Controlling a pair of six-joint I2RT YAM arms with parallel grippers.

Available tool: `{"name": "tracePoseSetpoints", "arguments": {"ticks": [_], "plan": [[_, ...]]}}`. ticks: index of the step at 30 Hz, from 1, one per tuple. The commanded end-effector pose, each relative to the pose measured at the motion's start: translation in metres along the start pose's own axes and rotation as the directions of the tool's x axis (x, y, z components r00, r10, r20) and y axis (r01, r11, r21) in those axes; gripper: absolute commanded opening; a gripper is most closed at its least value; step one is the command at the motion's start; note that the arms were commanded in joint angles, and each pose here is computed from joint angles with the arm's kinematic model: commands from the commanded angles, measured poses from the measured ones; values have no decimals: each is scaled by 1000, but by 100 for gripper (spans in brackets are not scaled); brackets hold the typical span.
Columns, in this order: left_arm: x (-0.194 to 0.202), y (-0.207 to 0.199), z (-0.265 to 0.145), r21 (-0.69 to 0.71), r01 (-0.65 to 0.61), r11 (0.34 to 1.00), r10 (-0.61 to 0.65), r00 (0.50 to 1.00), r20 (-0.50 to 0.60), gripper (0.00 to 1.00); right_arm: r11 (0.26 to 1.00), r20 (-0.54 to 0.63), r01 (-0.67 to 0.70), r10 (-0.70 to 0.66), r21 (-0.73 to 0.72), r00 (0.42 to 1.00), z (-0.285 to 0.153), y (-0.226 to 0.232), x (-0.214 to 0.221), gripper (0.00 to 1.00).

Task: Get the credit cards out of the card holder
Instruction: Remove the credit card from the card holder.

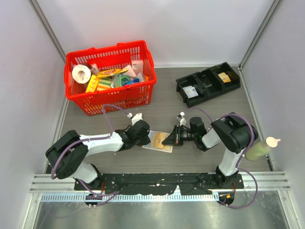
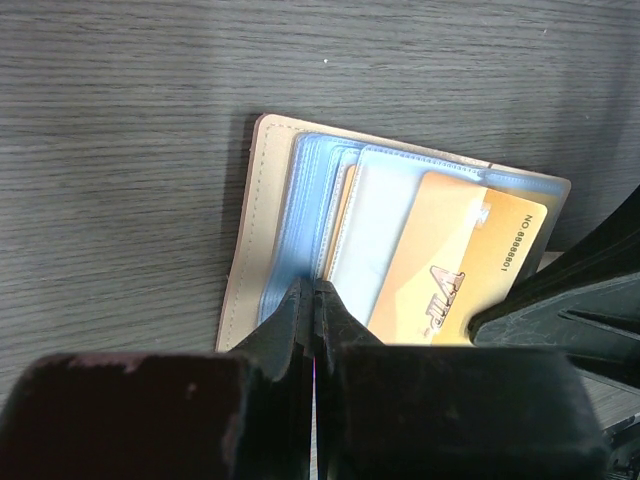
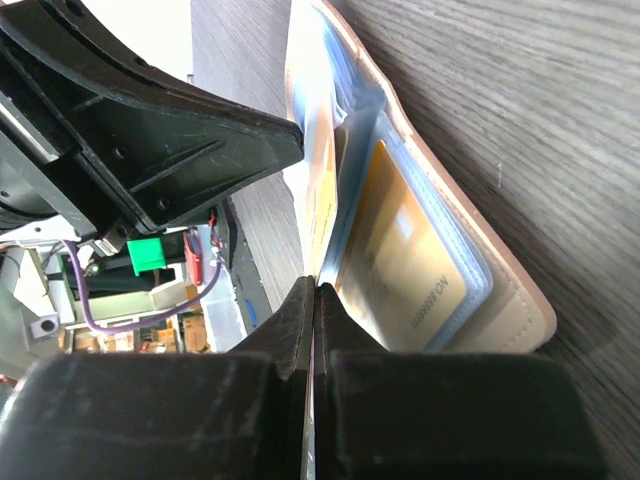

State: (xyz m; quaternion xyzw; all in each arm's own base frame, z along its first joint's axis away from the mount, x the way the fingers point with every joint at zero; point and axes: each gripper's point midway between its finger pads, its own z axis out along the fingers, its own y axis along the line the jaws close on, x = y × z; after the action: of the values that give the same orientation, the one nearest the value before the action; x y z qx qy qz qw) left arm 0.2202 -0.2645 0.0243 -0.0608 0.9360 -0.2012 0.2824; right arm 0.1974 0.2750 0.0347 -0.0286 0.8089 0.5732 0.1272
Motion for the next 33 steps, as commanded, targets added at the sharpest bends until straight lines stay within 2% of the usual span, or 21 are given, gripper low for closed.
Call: {"name": "tracePoseSetpoints", "arguments": {"ticks": [1,6,10,14,19,20,33], "plan": [[37,39,1,-111,-54,992,40,991,-127,0,996,-7,85,-84,36,996,-3,0,-5,1],[35,34,0,-92,-53,994,41,991,-126,0,993,-5,84,-84,82,996,-1,-7,-10,27],[34,32,-1,-84,-53,995,43,992,-122,0,992,5,82,-83,92,997,3,-8,-16,31],[34,33,-2,-83,-53,995,43,992,-122,0,992,6,79,-80,96,997,5,-10,-19,28],[34,35,-2,-90,-45,995,35,993,-114,0,991,17,79,-81,105,997,2,-9,-19,3],[34,37,-3,-94,-44,995,34,993,-111,0,991,21,71,-74,115,997,-1,-12,-19,1],[9,23,-17,-42,-63,997,62,998,-24,1,925,-16,161,-165,343,986,-52,-15,-18,1]]}}
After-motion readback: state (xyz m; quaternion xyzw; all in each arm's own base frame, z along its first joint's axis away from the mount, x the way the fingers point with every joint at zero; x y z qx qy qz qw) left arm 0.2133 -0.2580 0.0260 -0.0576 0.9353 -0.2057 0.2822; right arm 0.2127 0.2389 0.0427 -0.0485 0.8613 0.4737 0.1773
